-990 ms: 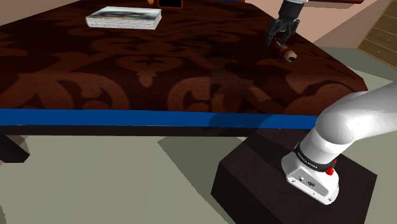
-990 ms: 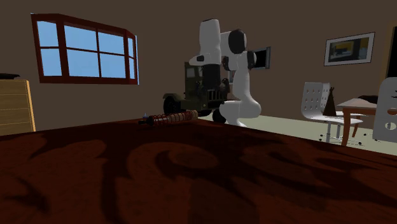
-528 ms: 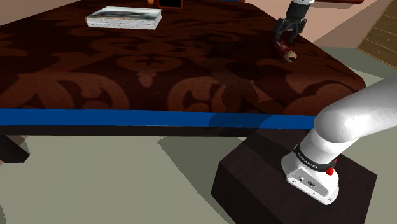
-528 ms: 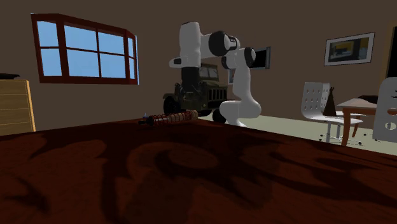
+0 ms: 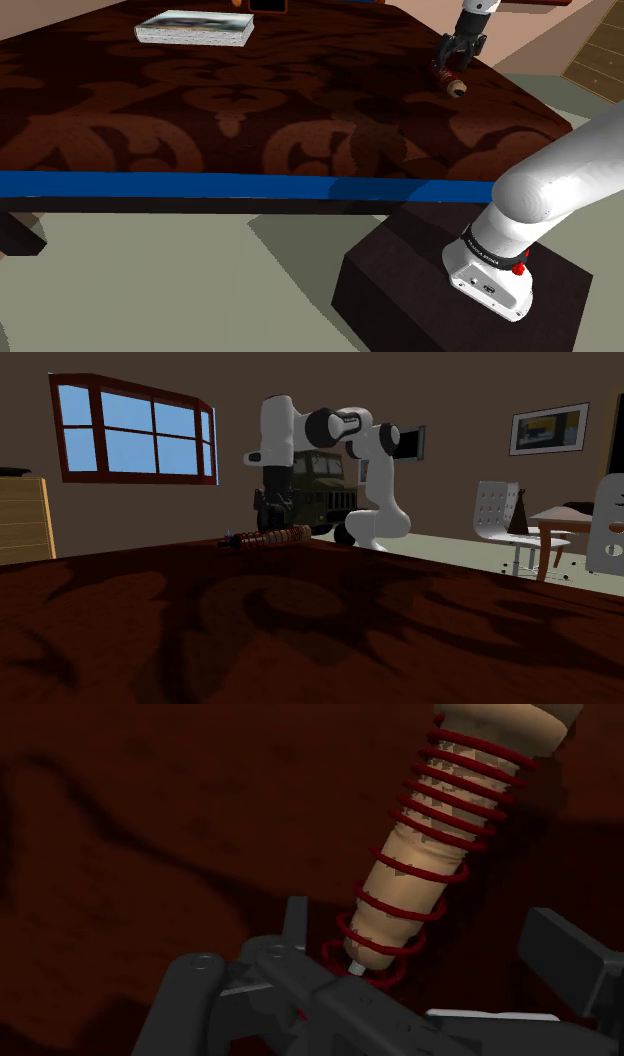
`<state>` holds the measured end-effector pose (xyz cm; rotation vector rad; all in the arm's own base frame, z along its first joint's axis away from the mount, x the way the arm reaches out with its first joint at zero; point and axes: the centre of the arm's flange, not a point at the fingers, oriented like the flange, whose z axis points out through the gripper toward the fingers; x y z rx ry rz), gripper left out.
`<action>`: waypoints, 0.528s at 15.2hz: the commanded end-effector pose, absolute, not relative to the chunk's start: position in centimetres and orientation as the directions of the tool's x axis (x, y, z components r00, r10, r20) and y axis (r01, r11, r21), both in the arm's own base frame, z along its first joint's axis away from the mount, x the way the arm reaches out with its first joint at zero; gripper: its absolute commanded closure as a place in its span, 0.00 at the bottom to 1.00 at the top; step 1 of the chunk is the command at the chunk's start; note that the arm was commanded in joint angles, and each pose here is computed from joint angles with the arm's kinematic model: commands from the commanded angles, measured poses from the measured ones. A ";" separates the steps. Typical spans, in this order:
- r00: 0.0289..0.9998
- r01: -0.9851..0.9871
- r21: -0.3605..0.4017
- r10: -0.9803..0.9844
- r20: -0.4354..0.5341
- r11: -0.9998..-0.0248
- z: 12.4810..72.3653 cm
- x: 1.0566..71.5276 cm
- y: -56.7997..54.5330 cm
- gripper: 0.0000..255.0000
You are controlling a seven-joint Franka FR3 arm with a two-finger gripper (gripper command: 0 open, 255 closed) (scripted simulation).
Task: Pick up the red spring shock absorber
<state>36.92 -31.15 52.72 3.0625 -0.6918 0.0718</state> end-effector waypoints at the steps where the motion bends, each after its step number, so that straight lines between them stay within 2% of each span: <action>1: 0.902 -0.430 -0.008 -0.430 0.045 -0.903 51.6 37.0 -31.2 0.00; 5: 0.902 -0.430 -0.008 -0.430 0.045 -0.903 50.2 36.9 -31.2 0.00; 6: 0.902 -0.430 -0.008 -0.430 0.045 -0.903 50.2 36.9 -31.2 1.00; 8: 0.902 -0.430 -0.008 -0.430 0.045 -0.903 50.2 36.9 -31.2 1.00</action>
